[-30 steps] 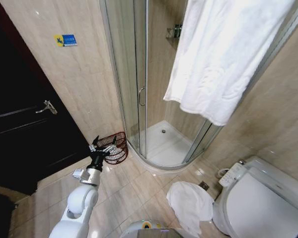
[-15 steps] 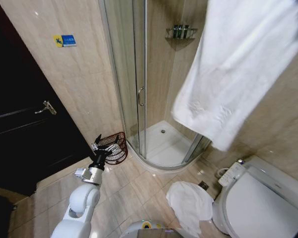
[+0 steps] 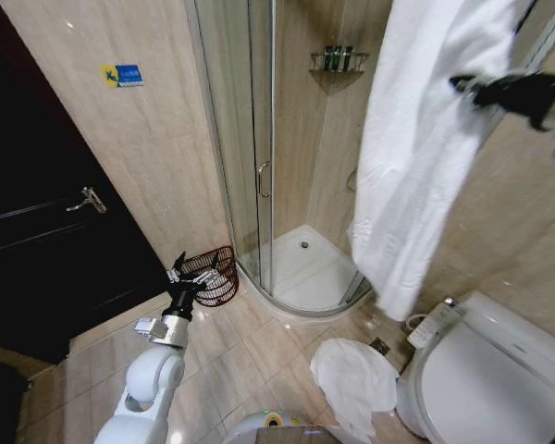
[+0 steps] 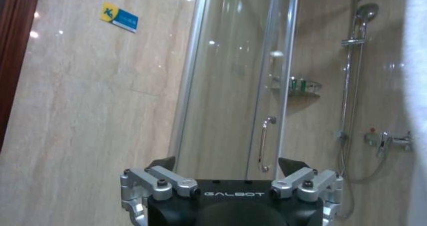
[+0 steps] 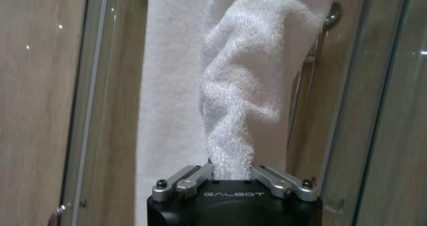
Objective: Discard the used towel into the hamper.
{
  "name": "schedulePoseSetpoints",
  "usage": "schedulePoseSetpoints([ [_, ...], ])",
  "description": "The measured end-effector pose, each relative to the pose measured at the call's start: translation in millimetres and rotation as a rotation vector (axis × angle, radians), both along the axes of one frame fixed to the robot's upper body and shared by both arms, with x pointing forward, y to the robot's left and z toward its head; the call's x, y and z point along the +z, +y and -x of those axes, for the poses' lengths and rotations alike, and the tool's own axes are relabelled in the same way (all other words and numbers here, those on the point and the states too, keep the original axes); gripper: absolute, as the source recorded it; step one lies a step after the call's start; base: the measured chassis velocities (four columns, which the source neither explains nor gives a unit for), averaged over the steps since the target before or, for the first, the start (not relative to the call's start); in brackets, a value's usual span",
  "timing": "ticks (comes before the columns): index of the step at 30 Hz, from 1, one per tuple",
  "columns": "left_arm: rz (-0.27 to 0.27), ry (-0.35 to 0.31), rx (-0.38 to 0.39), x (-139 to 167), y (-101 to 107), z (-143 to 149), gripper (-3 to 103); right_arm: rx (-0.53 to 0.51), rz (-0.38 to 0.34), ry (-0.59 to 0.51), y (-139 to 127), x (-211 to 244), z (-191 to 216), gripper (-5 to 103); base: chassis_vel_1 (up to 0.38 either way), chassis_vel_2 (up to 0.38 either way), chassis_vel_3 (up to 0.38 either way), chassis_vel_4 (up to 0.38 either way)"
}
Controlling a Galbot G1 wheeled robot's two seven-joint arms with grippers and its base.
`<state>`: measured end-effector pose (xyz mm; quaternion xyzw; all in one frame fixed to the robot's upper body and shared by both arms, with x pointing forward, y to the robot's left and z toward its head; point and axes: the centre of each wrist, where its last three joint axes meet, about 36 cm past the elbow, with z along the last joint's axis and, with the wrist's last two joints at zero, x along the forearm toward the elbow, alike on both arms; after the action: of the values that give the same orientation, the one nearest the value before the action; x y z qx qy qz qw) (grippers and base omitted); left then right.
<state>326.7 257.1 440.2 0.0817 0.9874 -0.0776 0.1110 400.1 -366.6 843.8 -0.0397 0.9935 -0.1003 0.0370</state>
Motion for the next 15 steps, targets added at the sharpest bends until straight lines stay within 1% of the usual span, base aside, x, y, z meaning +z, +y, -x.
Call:
schedulePoseSetpoints([
  [3, 0.002, -0.007, 0.011, 0.0, 5.4, 1.8, 100, 0.01, -0.002, -0.024, -4.3, -10.5, -11.9, 7, 0.0, 0.0, 0.0, 0.0],
  [5, 0.001, -0.009, 0.02, -0.9, 8.4, 3.6, 100, 0.042, -0.012, -0.049, -17.0, -12.6, -22.7, 7, 0.0, 0.0, 0.0, 0.0],
  [6, 0.002, -0.011, 0.023, -1.2, 9.4, 4.2, 100, 0.056, -0.005, -0.064, -25.9, -12.7, -28.3, 7, 0.0, 0.0, 0.0, 0.0],
  [7, 0.003, -0.012, 0.026, -2.1, 10.3, 4.5, 100, 0.079, 0.012, -0.089, -51.7, -9.5, -38.3, 7, 0.0, 0.0, 0.0, 0.0],
  [8, 0.003, -0.012, 0.026, -2.1, 10.3, 4.5, 100, 0.079, 0.012, -0.089, -51.7, -9.5, -38.3, 7, 0.0, 0.0, 0.0, 0.0],
  [10, 0.004, -0.01, 0.027, -3.6, 10.4, 4.0, 100, 0.109, 0.053, -0.099, -86.6, -1.6, -40.0, 7, 0.0, 0.0, 0.0, 0.0],
  [11, 0.006, -0.009, 0.027, -4.3, 10.1, 2.9, 100, 0.126, 0.094, -0.094, -107.3, 2.1, -37.6, 7, 0.0, 0.0, 0.0, 0.0],
  [12, 0.007, -0.01, 0.027, -4.5, 9.9, 2.3, 100, 0.138, 0.122, -0.091, -118.4, 3.7, -35.6, 7, 0.0, 0.0, 0.0, 0.0],
  [13, 0.007, -0.01, 0.027, -4.5, 9.9, 2.3, 100, 0.138, 0.122, -0.091, -118.4, 3.7, -35.6, 7, 0.0, 0.0, 0.0, 0.0],
  [15, 0.013, -0.01, 0.032, -6.3, 8.9, 2.1, 100, 0.171, 0.224, -0.085, -143.8, -3.0, -34.5, 7, 0.0, 0.0, 0.0, 0.0],
])
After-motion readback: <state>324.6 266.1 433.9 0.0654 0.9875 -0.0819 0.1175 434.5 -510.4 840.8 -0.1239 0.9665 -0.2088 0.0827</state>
